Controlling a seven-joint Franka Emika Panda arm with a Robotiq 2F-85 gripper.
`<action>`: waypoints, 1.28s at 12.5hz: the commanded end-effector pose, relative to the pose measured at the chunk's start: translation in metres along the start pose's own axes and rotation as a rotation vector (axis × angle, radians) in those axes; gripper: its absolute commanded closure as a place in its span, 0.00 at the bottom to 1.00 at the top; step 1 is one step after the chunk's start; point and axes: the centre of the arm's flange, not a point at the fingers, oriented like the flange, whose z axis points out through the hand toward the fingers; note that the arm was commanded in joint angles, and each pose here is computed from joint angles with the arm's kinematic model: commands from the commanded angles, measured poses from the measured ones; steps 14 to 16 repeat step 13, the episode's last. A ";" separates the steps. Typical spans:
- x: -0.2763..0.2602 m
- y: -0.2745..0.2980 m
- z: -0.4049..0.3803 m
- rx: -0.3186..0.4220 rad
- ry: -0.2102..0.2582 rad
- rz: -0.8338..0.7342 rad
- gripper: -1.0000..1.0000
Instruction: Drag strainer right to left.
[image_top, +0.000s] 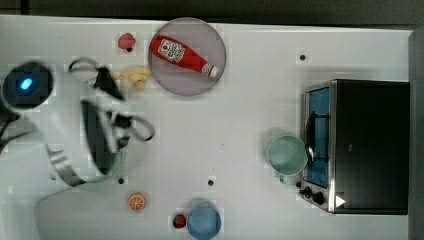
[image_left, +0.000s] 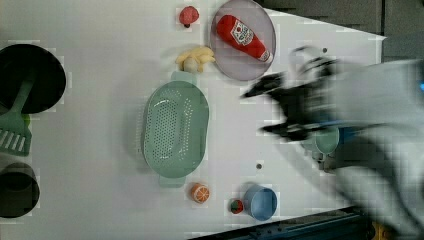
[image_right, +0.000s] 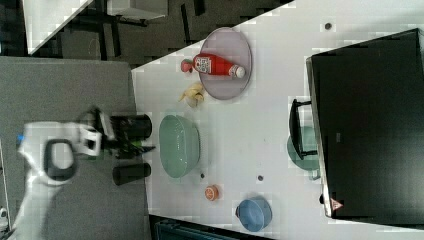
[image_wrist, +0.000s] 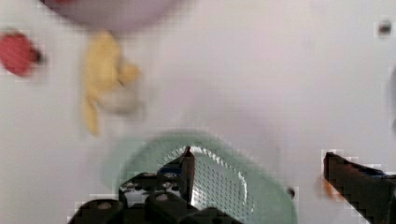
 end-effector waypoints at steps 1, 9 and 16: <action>0.161 0.071 -0.108 0.101 0.034 -0.161 0.00; 0.230 0.139 -0.147 0.043 0.118 -0.272 0.00; 0.195 0.121 -0.146 0.035 0.124 -0.342 0.00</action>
